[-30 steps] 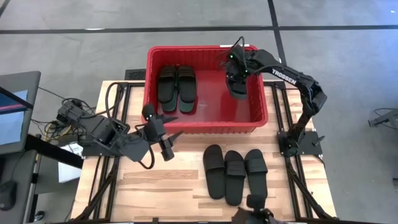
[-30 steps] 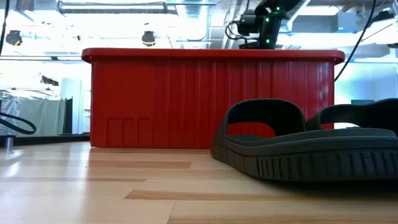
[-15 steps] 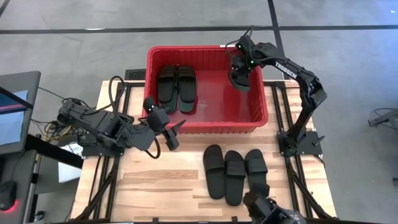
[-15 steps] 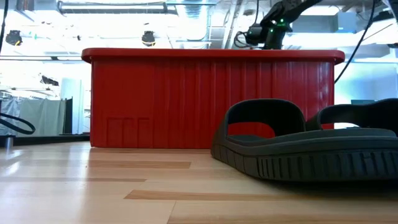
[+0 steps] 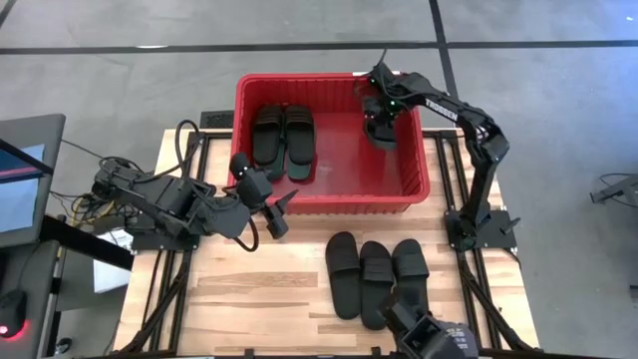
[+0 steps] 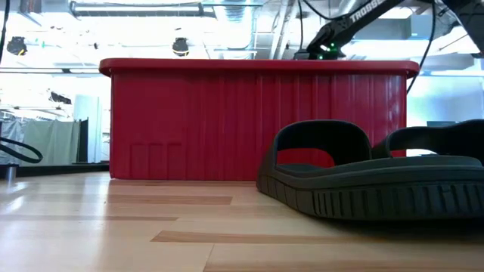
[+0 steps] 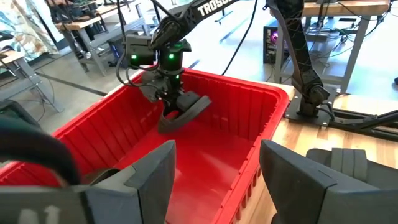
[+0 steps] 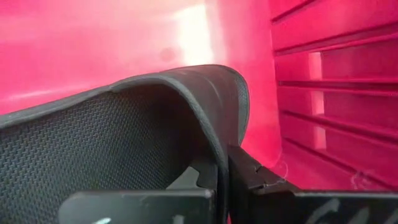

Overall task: Pick and place slides into bin
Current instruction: Put the black slide into the red bin

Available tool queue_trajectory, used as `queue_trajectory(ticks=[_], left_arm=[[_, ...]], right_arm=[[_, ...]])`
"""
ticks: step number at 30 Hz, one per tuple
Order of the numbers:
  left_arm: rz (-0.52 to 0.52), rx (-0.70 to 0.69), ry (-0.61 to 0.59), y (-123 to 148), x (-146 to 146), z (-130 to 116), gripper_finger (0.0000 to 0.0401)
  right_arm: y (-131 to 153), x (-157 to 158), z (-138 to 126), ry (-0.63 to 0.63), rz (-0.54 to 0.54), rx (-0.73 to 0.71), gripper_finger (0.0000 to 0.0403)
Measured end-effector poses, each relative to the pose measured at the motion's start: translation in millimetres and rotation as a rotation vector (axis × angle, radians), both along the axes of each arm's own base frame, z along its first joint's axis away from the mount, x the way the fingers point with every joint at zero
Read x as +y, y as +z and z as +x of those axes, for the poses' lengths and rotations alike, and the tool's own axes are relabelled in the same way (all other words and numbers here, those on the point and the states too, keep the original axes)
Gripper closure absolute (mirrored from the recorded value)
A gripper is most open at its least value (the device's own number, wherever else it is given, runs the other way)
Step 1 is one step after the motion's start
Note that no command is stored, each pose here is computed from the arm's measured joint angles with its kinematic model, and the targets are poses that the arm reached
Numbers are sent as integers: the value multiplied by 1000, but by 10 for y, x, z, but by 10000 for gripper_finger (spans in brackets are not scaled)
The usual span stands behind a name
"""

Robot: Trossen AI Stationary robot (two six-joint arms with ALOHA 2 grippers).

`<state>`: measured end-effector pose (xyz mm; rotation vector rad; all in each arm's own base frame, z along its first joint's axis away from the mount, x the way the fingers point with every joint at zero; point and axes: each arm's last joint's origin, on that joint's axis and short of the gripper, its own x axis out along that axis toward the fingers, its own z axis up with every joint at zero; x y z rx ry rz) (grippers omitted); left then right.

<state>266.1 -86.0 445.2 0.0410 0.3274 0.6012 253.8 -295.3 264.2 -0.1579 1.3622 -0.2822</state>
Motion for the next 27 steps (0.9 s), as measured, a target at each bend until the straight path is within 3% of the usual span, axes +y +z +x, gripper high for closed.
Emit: queue_trajectory(ticks=[8, 27], left_arm=[[11, -5, 21, 3, 5, -3, 181], [10, -5, 37, 2, 48, 10, 181]], right_arm=[[12, -141, -4, -25, -72, -67, 402], [-86, -239, -167, -65, -60, -45, 403]])
